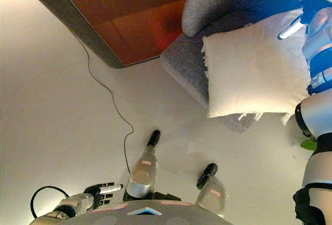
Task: Pick up the pillow and put it on the sofa.
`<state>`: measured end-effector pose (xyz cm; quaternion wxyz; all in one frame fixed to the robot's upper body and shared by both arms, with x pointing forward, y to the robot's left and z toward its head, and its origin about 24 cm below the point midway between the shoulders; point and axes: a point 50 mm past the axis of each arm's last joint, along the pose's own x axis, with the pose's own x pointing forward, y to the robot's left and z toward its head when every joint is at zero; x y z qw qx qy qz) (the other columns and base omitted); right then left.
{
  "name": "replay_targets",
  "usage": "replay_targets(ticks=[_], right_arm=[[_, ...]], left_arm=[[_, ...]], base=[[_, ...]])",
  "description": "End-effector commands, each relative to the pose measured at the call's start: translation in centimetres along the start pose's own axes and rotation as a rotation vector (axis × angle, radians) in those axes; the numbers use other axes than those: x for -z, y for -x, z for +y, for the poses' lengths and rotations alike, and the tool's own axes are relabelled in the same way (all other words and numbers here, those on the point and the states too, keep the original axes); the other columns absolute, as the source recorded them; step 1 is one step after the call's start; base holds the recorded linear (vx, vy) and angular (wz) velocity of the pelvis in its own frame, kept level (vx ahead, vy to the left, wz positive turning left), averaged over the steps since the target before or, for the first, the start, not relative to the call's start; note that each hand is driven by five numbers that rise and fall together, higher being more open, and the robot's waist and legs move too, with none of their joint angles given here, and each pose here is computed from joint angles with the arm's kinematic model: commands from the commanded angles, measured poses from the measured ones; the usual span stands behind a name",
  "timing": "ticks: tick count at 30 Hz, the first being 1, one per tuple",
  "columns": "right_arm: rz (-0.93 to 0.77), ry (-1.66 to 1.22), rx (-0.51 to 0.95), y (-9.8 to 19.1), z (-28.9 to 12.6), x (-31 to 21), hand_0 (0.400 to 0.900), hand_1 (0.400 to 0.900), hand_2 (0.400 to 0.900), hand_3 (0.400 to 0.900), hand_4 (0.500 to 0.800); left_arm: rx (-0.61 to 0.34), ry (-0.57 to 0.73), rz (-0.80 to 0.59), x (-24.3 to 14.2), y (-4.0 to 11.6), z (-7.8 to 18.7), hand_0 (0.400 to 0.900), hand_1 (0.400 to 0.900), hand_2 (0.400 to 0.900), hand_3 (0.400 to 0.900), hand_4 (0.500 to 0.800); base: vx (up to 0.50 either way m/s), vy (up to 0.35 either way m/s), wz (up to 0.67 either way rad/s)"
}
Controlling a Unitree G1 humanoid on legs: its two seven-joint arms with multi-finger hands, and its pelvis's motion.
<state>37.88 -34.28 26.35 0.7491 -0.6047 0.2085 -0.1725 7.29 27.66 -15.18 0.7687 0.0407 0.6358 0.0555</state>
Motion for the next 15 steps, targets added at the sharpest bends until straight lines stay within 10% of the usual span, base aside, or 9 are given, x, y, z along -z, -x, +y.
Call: replay_targets(ticks=[1, 10, 15], right_arm=[[0.089, 0.050, 0.164, 1.0, -5.2, 2.8, 0.900, 0.900, 0.900, 0.900, 0.800], [0.113, -0.013, 0.084, 0.9, -3.4, 7.0, 0.900, 0.900, 0.900, 0.900, 0.800], [0.014, -0.218, -0.100, 0.5, 4.2, 8.6, 0.900, 0.900, 0.900, 0.900, 0.800]], left_arm=[[-0.084, -0.052, 0.185, 5.0, 0.9, 2.8, 0.900, 0.900, 0.900, 0.900, 0.800], [-0.074, -0.045, 0.241, 7.0, 1.2, 2.7, 0.900, 0.900, 0.900, 0.900, 0.800], [-0.047, -0.016, 0.194, 6.4, 0.8, 1.7, 0.900, 0.900, 0.900, 0.900, 0.800]], base=[[0.100, 0.009, -0.21], [0.054, 0.017, -0.23], [-0.054, 0.049, -0.26]])
